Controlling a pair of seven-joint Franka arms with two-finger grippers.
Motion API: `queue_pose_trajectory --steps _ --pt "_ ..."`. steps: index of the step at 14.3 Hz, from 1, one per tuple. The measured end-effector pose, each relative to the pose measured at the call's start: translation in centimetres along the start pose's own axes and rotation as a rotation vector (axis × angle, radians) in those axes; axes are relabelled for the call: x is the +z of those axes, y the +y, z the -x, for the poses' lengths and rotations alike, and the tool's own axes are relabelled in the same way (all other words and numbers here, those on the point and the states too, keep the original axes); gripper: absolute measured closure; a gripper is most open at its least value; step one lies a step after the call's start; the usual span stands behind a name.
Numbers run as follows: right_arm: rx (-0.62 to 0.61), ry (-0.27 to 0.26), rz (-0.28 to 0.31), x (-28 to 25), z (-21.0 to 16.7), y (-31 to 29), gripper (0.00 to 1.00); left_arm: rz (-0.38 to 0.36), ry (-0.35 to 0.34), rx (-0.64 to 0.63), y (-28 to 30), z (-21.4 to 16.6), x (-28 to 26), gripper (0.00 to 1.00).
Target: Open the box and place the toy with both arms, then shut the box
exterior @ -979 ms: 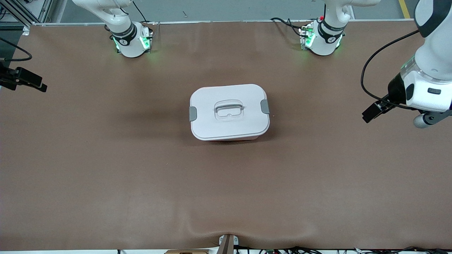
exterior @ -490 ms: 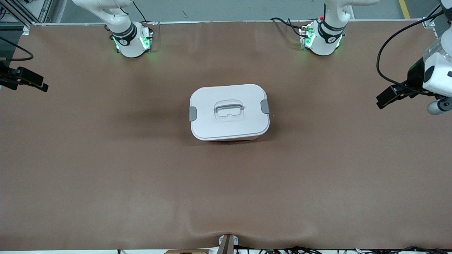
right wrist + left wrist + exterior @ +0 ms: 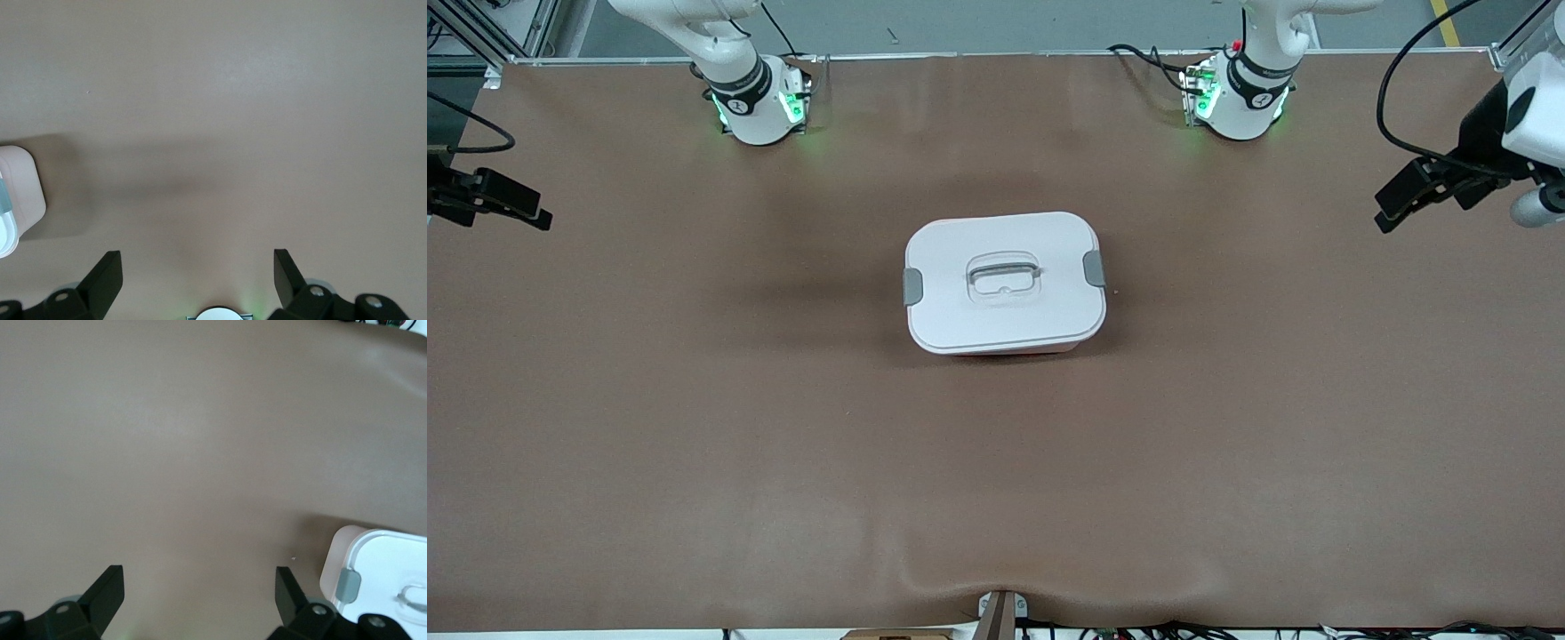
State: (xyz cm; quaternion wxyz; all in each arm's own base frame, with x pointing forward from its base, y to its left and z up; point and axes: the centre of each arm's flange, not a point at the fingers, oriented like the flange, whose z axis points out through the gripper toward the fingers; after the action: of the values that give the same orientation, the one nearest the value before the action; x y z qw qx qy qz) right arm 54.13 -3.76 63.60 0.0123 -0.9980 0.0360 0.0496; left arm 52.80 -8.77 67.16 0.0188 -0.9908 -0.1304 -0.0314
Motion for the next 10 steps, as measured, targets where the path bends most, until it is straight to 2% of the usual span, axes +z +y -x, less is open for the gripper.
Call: queue_pose_trajectory --steps 5,8,10 --pt "0.001 0.001 0.000 -0.04 0.00 0.07 0.00 0.011 -0.016 0.103 -1.01 0.30 0.37 0.00" --pt "0.002 0.001 0.001 -0.06 0.00 0.10 0.00 0.073 -0.041 0.108 -0.88 0.35 0.52 0.00" --pt "0.003 0.002 0.001 -0.08 0.01 0.14 0.00 0.079 -0.052 0.102 -1.09 0.26 0.92 0.00"
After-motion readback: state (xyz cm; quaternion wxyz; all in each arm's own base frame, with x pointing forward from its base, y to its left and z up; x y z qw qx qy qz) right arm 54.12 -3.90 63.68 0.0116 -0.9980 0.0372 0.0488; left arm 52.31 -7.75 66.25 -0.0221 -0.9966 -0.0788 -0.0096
